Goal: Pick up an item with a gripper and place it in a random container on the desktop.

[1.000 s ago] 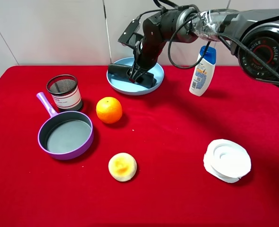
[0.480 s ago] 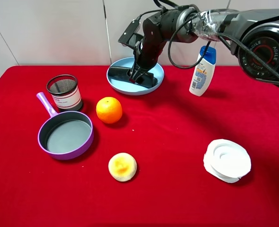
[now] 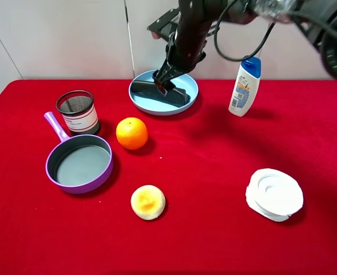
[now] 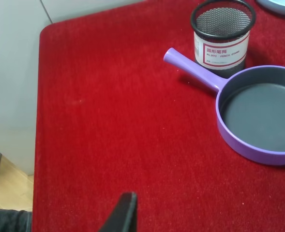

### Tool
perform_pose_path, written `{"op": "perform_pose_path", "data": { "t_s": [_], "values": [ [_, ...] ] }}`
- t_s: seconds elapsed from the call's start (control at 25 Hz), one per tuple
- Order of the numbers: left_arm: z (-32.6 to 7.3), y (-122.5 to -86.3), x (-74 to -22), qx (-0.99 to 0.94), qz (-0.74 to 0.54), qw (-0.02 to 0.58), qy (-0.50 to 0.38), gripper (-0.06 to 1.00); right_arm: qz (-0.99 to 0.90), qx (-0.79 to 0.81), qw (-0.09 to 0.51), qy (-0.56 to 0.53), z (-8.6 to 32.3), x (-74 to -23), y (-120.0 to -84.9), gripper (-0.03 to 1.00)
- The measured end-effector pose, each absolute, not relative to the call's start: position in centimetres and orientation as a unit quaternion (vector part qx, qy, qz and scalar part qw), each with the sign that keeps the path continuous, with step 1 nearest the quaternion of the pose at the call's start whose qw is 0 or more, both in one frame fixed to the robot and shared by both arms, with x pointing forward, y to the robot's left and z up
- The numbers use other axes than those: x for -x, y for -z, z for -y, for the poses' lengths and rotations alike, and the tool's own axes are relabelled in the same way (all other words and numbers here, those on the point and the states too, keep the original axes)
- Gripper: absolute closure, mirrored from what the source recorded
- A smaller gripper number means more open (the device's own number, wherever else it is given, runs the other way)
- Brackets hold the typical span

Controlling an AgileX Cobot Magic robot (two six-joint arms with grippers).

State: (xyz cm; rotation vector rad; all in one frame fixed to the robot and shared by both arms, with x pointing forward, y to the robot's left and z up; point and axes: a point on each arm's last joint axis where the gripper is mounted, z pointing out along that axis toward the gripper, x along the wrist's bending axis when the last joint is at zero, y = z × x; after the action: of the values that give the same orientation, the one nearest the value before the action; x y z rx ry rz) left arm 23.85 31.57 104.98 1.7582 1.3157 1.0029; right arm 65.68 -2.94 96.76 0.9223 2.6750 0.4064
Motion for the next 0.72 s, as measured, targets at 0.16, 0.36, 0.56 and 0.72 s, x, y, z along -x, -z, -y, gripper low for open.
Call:
{"op": "perform_pose_path", "data": {
  "t_s": [0.16, 0.36, 0.56, 0.72],
  "values": [
    [-31.6, -105.0, -23.9, -0.681, -0.509, 0.356, -0.388, 0.00, -0.920, -0.351, 0.117, -0.129, 3.5, -64.6, -98.7, 0.27],
    [-31.6, -105.0, -23.9, -0.681, -0.509, 0.356, -0.388, 0.00, -0.922, -0.362, 0.085, -0.106, 4.0, -63.1, -100.6, 0.27],
    [-31.6, -105.0, -23.9, -0.681, -0.509, 0.356, -0.388, 0.00, -0.924, -0.362, 0.065, -0.107, 3.8, -62.0, -102.0, 0.27],
    [-31.6, -105.0, -23.9, -0.681, -0.509, 0.356, -0.388, 0.00, -0.921, -0.366, 0.053, -0.122, 3.9, -61.4, -102.8, 0.27]
  ]
}}
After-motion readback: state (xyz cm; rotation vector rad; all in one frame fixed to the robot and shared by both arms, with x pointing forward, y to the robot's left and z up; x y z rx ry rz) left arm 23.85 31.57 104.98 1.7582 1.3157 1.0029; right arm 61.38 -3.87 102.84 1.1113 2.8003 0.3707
